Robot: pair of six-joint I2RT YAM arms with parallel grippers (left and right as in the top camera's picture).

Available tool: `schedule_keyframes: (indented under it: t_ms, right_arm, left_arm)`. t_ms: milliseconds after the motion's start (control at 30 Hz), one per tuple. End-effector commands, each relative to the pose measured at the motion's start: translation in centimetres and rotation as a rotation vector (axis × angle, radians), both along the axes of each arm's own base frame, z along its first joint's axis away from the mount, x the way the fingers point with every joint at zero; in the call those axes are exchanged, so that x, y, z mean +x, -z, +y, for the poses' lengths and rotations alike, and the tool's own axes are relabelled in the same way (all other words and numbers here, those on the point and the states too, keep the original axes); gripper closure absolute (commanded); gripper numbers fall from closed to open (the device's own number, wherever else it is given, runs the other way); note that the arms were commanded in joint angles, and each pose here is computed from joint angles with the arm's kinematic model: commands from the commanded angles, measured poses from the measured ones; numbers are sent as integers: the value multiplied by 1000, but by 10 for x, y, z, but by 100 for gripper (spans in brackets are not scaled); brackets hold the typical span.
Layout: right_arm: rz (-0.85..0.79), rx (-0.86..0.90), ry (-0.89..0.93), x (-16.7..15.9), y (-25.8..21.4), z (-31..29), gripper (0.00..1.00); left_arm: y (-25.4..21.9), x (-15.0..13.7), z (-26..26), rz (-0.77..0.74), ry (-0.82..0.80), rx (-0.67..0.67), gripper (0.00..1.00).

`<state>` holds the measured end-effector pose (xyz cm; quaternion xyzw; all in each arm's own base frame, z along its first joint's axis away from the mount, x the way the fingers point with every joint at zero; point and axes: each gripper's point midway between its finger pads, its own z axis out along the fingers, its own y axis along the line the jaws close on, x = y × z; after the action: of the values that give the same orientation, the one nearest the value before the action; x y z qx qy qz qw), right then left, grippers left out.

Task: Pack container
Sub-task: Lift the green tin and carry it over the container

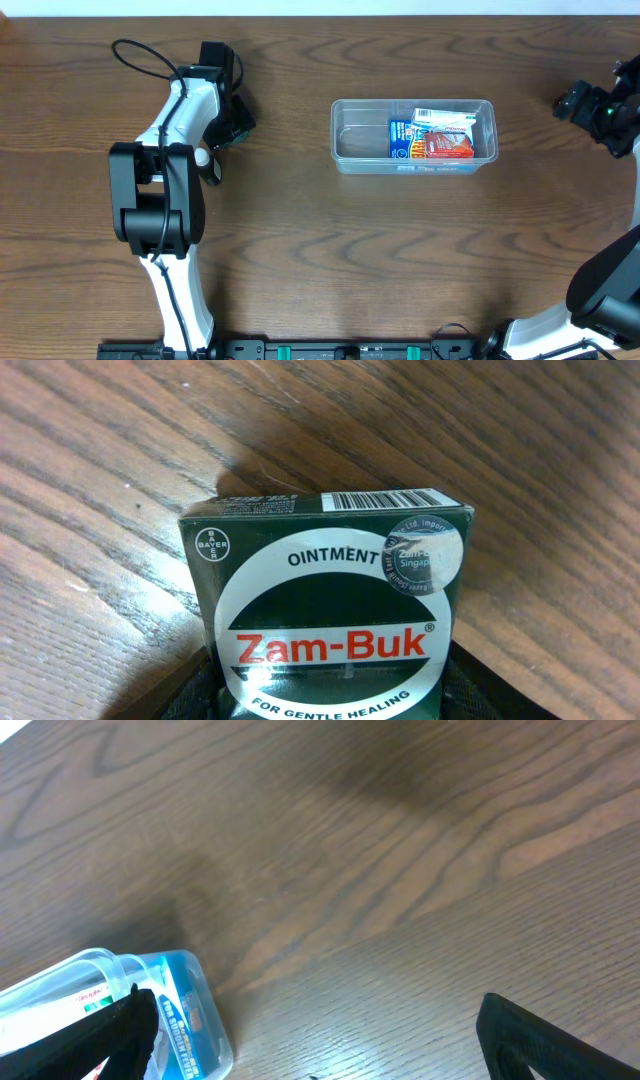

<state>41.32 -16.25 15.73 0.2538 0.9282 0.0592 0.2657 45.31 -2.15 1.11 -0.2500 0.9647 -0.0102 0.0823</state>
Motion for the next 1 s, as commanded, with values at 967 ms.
schedule_keyframes:
  t_ms: [967]
  right_arm:
    - [-15,2,10,1,-6,-1,1]
  left_arm:
    - [-162,-30,-165,-335,577,-27,42]
